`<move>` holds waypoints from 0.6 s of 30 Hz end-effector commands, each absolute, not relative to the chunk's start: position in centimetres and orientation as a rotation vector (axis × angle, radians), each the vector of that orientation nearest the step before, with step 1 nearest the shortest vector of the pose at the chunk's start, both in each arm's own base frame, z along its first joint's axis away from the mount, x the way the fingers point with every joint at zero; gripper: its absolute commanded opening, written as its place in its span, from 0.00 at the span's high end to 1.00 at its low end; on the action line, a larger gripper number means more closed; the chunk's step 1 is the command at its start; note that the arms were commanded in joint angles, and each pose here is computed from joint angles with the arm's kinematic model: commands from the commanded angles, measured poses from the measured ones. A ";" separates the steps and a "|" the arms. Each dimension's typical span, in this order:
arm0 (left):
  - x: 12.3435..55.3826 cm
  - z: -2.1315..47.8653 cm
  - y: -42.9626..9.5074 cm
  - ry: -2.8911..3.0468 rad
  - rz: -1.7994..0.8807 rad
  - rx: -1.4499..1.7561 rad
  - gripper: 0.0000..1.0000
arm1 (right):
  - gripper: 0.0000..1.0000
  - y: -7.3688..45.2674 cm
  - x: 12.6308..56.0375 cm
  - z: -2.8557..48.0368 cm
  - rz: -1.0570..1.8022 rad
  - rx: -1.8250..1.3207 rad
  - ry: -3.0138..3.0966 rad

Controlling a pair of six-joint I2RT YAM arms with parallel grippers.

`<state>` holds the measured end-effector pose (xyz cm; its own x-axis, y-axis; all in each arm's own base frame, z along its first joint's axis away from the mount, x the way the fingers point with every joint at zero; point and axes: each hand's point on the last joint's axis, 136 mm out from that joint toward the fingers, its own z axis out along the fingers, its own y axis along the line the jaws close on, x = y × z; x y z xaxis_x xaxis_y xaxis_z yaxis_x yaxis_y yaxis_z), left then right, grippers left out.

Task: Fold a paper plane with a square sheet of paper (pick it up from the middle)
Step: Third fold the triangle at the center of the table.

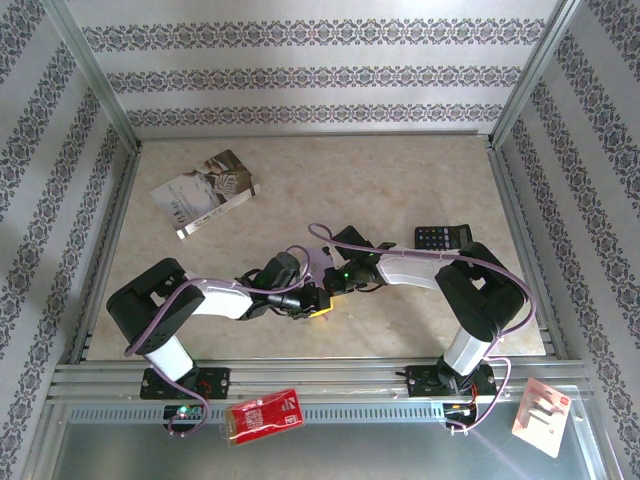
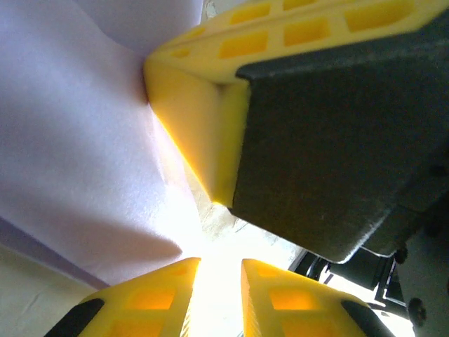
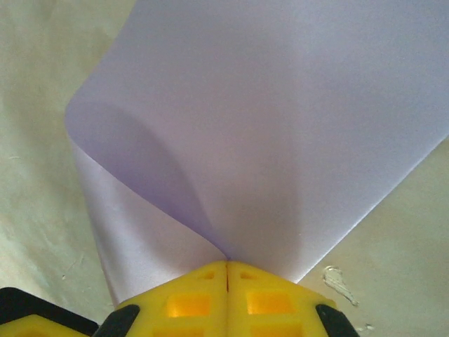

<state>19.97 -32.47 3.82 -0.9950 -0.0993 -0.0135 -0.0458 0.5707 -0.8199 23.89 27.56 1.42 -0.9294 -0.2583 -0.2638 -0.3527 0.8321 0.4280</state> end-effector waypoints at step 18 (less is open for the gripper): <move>18.1 1.5 -32.8 2.823 -1.410 -0.114 0.83 | 1.00 25.5 22.2 -1.0 0.618 -0.439 2.929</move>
